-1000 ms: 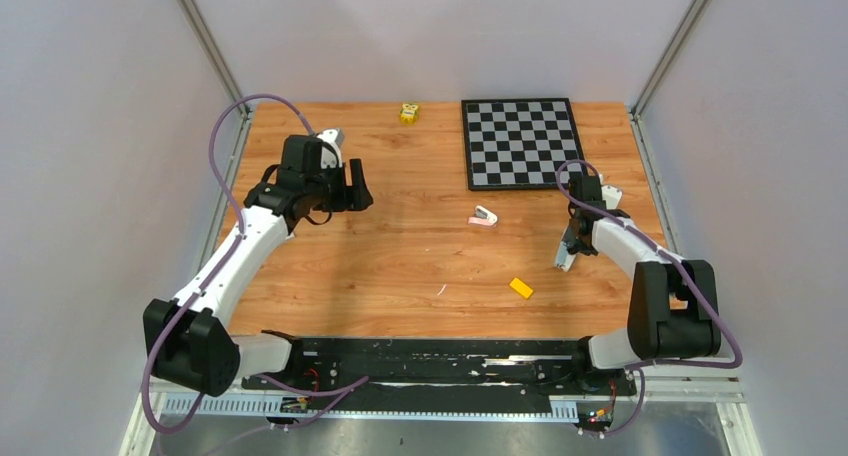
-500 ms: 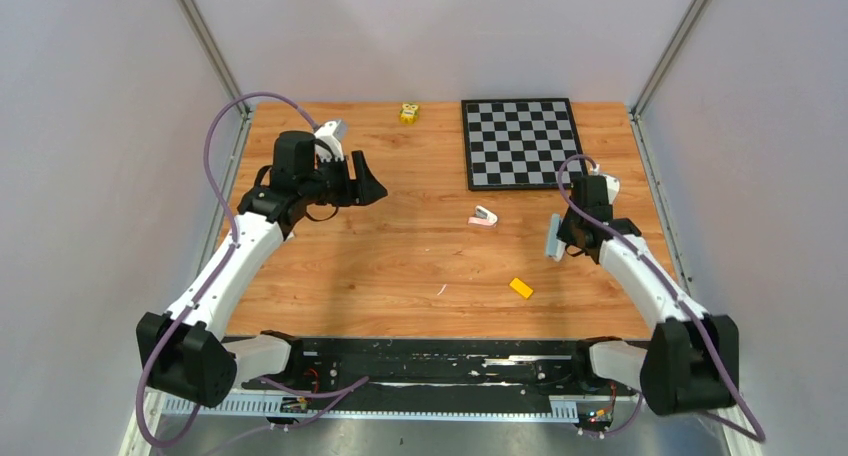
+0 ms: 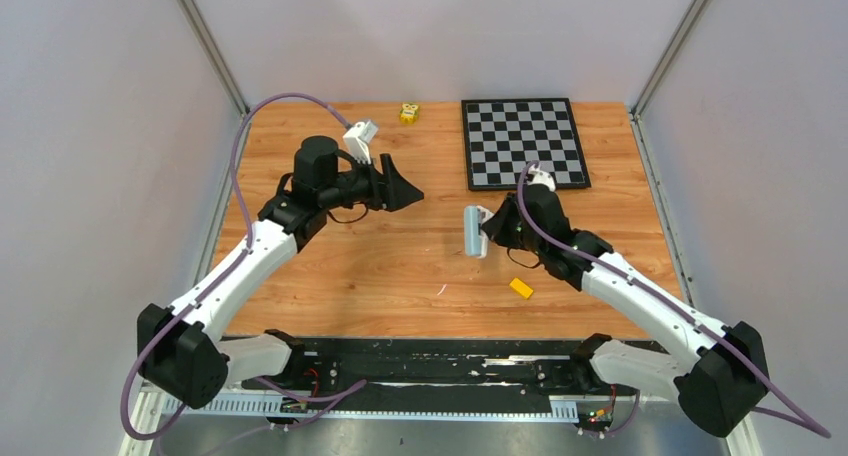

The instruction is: Load the staples into the stapler

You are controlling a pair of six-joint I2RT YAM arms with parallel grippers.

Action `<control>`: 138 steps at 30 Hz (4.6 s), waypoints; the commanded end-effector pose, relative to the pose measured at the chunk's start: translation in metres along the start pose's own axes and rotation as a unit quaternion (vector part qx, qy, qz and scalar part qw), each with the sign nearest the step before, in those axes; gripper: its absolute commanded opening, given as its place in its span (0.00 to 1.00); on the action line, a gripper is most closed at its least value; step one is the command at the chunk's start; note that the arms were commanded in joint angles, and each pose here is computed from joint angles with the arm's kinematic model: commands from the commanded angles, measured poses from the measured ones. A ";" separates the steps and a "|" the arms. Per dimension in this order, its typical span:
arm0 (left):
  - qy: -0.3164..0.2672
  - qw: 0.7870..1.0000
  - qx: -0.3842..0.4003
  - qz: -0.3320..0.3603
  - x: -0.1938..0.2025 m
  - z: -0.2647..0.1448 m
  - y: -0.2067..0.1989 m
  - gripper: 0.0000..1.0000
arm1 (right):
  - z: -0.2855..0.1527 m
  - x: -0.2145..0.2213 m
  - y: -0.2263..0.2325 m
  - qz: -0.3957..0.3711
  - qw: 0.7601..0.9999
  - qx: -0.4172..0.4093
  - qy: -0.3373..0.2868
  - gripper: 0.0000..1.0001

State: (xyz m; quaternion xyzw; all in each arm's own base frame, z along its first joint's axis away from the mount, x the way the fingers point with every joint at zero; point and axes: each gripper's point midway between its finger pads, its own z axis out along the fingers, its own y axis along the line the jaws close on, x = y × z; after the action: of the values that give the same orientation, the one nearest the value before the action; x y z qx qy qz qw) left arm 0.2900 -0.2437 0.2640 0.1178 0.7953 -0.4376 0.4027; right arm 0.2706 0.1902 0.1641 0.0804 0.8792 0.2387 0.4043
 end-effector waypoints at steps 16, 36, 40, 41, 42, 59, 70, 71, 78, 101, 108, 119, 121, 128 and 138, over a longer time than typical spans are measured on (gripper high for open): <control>0.051 0.997 0.053 -0.035 0.043 0.079 -0.031 0.57 | -0.013 -0.016 0.088 0.004 0.993 -0.104 -0.047 0.00; 0.115 0.986 0.052 0.108 0.055 0.068 -0.025 0.00 | -0.023 -0.016 0.083 -0.161 0.972 -0.168 -0.034 0.54; 0.113 0.974 0.095 0.174 0.058 0.053 -0.037 0.00 | -0.042 -0.025 0.085 -0.219 0.951 -0.211 -0.050 0.65; 0.110 0.970 0.112 0.188 0.059 0.049 -0.041 0.00 | -0.048 -0.027 0.089 -0.229 0.944 -0.232 -0.051 0.65; 0.112 0.965 0.126 0.201 0.064 0.045 -0.043 0.00 | -0.054 -0.027 0.094 -0.248 0.932 -0.259 -0.051 0.65; 0.089 0.912 0.256 0.308 0.075 0.006 -0.081 0.00 | -0.091 0.013 0.141 -0.444 0.747 -0.495 -0.023 0.68; 0.062 0.903 0.271 0.329 0.063 -0.003 -0.095 0.00 | -0.077 0.036 0.142 -0.435 0.730 -0.524 0.063 0.58; 0.062 0.902 0.272 0.328 0.063 -0.004 -0.096 0.00 | -0.076 0.036 0.142 -0.437 0.730 -0.522 0.061 0.54; 0.050 0.912 0.234 0.333 0.051 -0.006 -0.085 0.00 | -0.068 0.023 0.136 -0.455 0.751 -0.479 0.026 0.09; -0.188 0.974 0.110 0.058 -0.013 -0.031 -0.011 0.00 | -0.102 -0.036 0.154 -0.329 0.805 -0.461 -0.177 0.00; -0.206 0.975 0.060 -0.057 -0.010 -0.026 0.014 0.00 | -0.095 -0.042 0.148 -0.302 0.816 -0.444 -0.214 0.00; -0.203 0.954 0.059 -0.211 -0.002 -0.020 0.025 0.00 | -0.091 -0.039 0.146 -0.307 0.808 -0.441 -0.243 0.00; -0.208 0.944 0.068 -0.247 0.001 -0.021 0.026 0.00 | -0.090 -0.039 0.146 -0.310 0.806 -0.438 -0.250 0.00; -0.224 0.923 0.081 -0.304 -0.003 -0.027 0.024 0.00 | -0.086 -0.032 0.147 -0.323 0.798 -0.441 -0.252 0.00; -0.212 0.956 0.044 -0.198 -0.008 -0.023 0.026 0.00 | -0.072 -0.022 0.148 -0.337 0.804 -0.438 -0.220 0.00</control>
State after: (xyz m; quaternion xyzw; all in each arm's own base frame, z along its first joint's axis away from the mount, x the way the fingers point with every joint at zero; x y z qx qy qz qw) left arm 0.2840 -0.2176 0.2460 -0.1569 0.6779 -0.5966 0.3999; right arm 0.2328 0.2774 0.2796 -0.3344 0.5635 0.4092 0.6350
